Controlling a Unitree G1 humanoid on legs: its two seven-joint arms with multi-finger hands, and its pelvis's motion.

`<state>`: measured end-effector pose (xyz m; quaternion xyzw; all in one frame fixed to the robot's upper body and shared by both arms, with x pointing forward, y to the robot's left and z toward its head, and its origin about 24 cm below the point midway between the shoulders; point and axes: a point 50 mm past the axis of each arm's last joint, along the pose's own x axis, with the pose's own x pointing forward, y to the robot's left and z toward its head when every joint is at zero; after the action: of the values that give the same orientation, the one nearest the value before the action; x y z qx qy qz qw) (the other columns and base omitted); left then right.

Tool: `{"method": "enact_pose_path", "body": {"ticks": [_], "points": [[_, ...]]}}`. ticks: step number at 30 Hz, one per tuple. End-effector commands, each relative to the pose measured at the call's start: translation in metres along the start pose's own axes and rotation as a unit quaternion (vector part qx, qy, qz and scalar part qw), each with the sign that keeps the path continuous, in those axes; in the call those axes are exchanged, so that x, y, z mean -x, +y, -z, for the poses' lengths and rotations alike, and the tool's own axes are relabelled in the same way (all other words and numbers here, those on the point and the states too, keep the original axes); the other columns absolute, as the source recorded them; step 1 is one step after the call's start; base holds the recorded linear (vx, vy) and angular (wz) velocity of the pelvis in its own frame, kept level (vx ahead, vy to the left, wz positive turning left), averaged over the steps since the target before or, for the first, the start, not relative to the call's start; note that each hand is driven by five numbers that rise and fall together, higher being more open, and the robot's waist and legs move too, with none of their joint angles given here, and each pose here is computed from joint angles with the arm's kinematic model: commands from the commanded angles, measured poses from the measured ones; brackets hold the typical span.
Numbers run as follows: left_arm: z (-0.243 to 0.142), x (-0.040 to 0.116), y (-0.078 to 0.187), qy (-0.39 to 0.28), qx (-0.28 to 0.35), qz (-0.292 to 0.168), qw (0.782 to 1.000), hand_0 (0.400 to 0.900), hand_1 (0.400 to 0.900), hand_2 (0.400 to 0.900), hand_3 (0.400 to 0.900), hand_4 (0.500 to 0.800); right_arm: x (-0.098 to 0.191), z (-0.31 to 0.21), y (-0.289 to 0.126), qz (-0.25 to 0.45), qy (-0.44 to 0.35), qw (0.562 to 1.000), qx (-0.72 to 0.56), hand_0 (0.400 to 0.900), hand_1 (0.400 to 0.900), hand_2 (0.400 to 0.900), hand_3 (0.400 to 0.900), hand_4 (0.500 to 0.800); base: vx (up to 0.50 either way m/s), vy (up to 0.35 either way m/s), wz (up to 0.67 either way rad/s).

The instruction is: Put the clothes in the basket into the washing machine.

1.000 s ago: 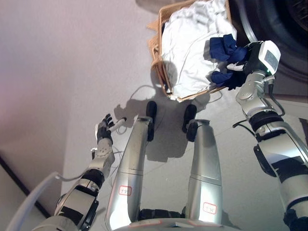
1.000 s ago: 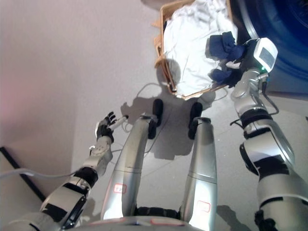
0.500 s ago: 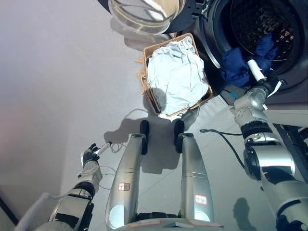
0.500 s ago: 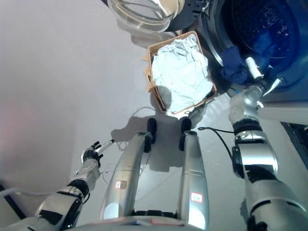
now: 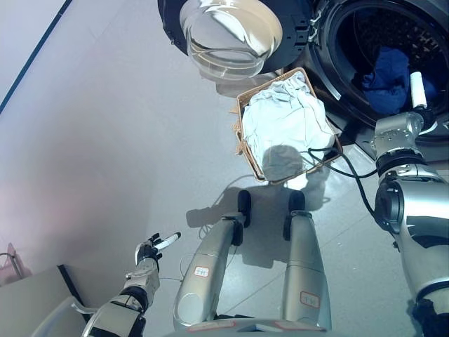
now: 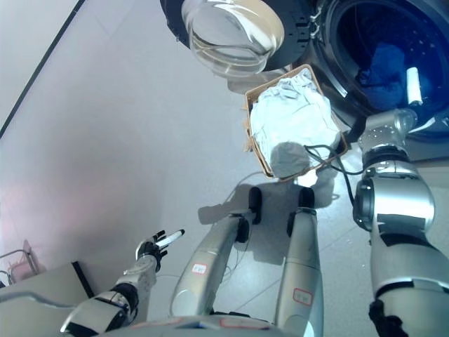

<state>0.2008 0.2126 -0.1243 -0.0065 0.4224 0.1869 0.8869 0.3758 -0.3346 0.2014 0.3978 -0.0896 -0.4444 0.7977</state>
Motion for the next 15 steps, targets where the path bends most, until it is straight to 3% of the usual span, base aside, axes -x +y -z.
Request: {"method": "enact_pose_path", "body": {"ticks": [1,2,15], "points": [[0.021,0.003,0.023,0.017,-0.038,-0.031,0.999,0.9,0.9,0.9,0.9,0.8,0.004,-0.088,0.033,-0.083,-0.143,0.986,-0.03,0.637,0.637,0.637,0.637,0.642,0.044,-0.049,0.01],[0.021,0.003,0.022,0.017,-0.038,-0.03,0.999,0.9,0.9,0.9,0.9,0.8,0.004,-0.089,0.033,-0.083,-0.143,0.986,-0.029,0.9,0.9,0.9,0.9,0.8,0.036,-0.036,0.03],[0.023,0.003,0.02,0.022,-0.045,-0.028,0.998,0.9,0.9,0.9,0.9,0.8,0.016,-0.074,0.054,-0.148,-0.137,0.979,-0.029,0.9,0.9,0.9,0.9,0.8,0.003,-0.004,0.0]]}}
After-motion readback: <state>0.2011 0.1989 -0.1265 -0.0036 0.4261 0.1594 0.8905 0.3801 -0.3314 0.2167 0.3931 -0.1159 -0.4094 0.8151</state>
